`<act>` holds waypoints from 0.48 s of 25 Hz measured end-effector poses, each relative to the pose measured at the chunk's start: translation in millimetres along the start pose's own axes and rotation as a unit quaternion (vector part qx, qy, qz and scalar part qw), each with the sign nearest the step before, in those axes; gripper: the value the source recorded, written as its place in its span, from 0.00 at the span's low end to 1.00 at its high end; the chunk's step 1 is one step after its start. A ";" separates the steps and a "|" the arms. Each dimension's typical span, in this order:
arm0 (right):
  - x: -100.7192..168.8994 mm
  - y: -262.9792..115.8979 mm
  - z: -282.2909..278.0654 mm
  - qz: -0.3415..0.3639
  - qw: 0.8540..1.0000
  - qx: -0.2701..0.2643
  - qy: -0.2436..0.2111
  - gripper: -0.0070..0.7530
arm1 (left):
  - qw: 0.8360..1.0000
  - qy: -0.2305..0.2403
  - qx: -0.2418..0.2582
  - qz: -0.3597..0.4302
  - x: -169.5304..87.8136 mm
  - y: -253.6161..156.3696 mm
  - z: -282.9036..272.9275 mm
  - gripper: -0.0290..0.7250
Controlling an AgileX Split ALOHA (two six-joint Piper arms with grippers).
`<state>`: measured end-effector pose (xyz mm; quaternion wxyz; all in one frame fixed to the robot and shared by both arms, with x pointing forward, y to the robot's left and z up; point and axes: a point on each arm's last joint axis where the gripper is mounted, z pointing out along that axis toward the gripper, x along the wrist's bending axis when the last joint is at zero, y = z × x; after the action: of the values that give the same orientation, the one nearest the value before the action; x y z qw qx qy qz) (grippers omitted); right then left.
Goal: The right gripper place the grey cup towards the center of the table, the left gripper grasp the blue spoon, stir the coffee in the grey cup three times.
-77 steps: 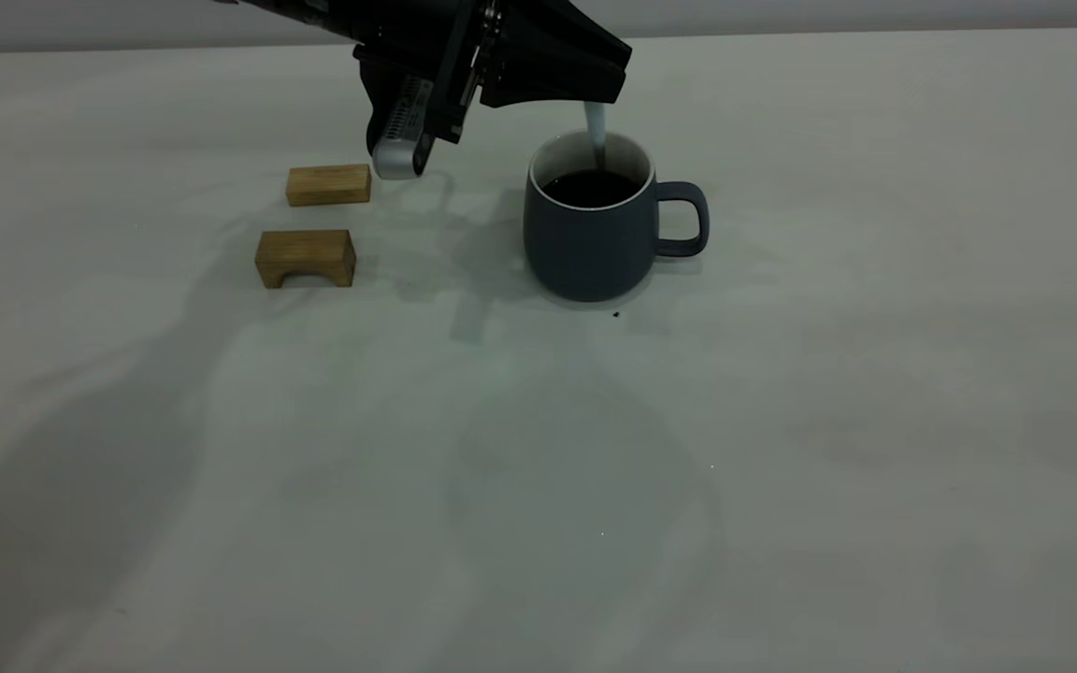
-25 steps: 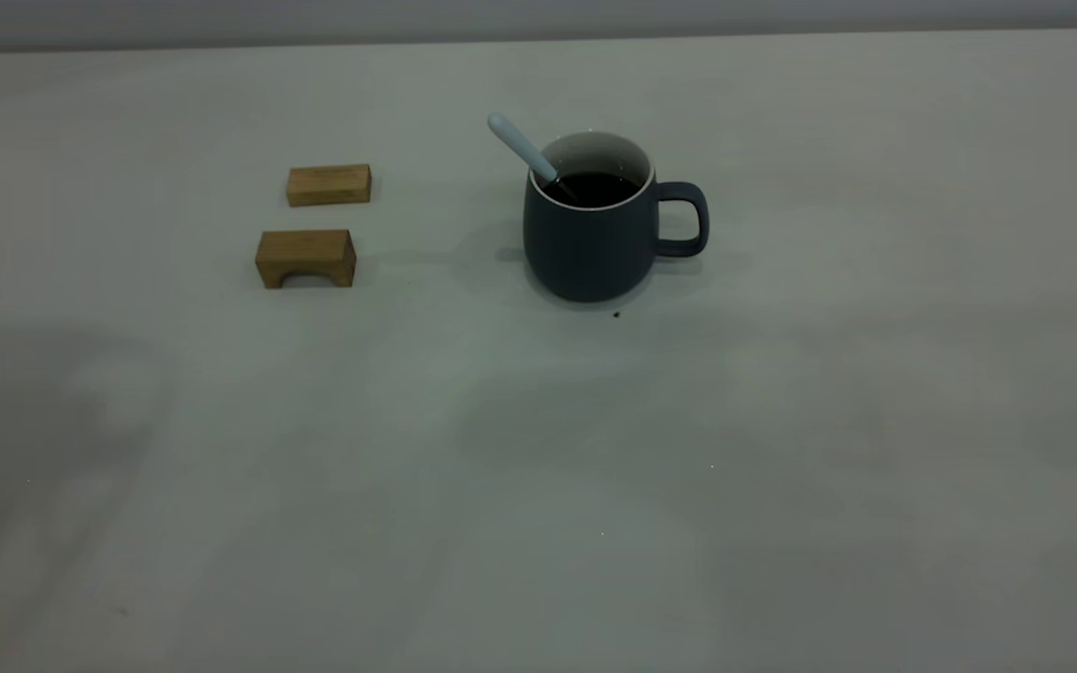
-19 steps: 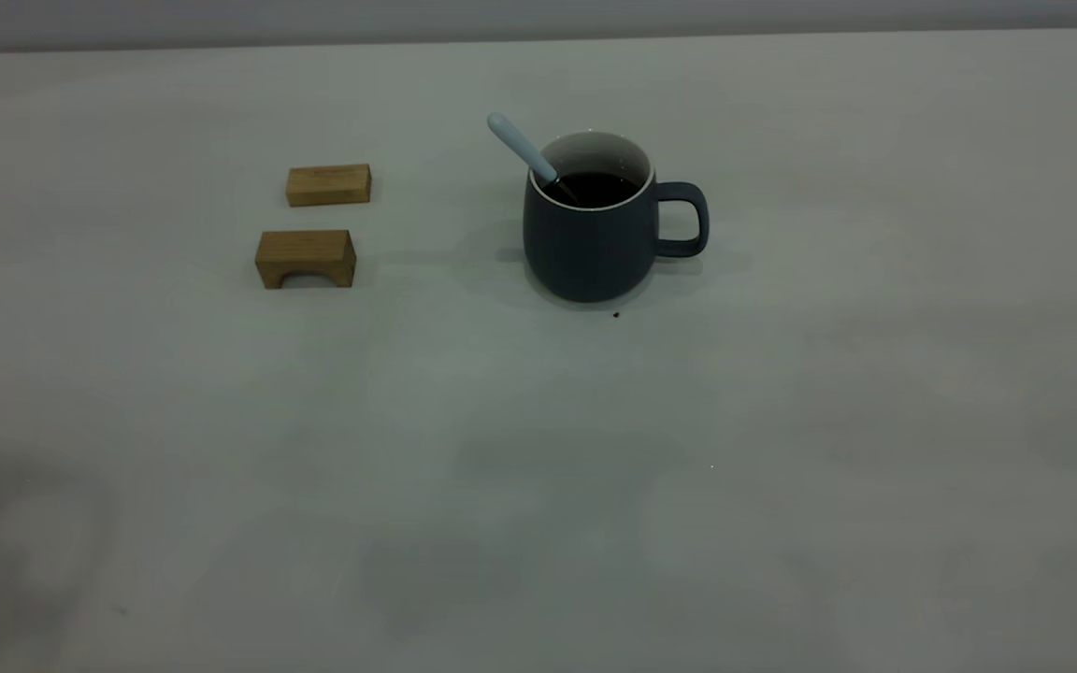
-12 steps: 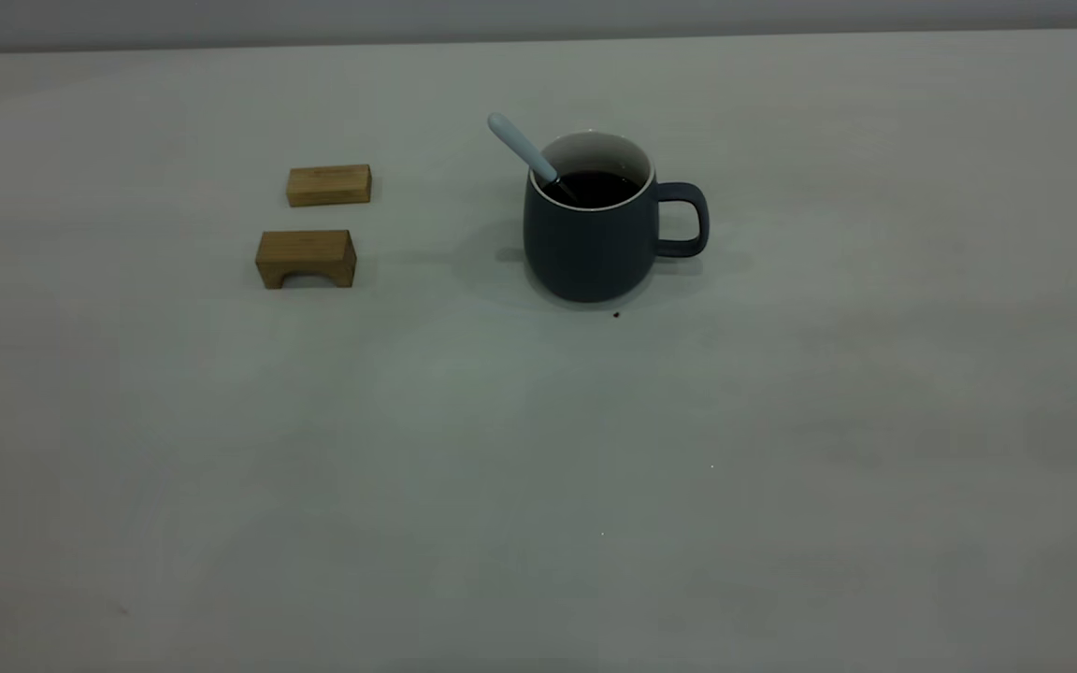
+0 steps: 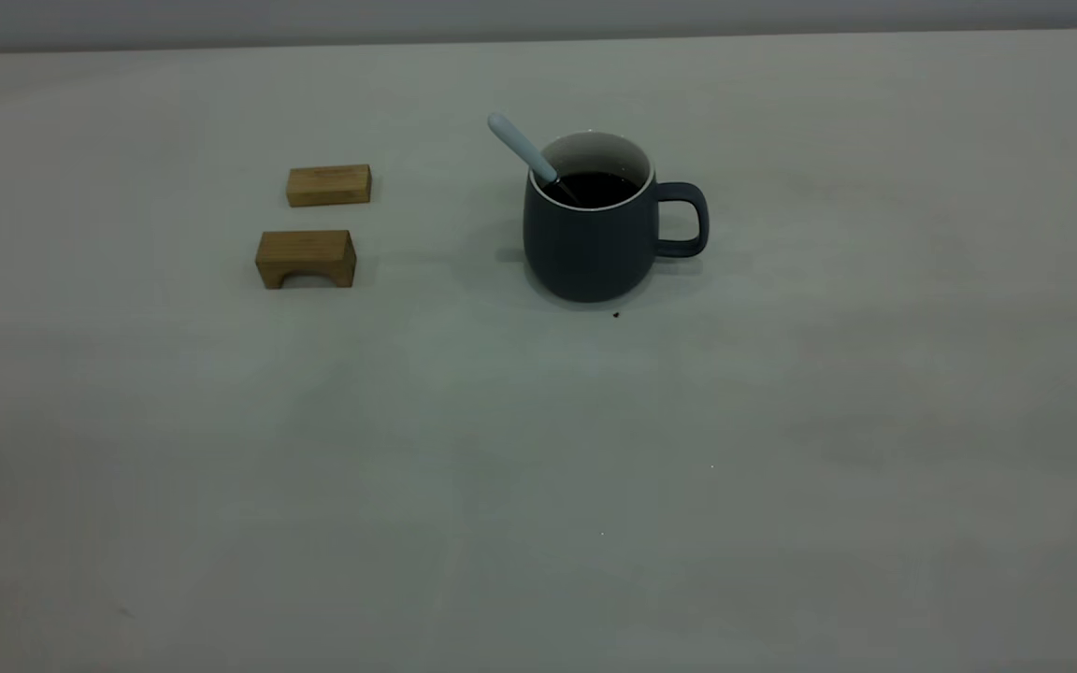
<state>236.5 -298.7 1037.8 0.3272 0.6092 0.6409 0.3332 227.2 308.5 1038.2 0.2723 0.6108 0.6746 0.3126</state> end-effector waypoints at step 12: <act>0.0 0.0 0.0 0.000 1.000 0.000 0.000 0.32 | 1.000 -0.004 -0.020 0.012 -0.7 -7.7 -0.6 0.65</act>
<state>236.5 -298.7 1037.8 0.3272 0.6092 0.6409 0.3332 221.8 307.3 1032.8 0.2832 0.6142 0.6602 0.3267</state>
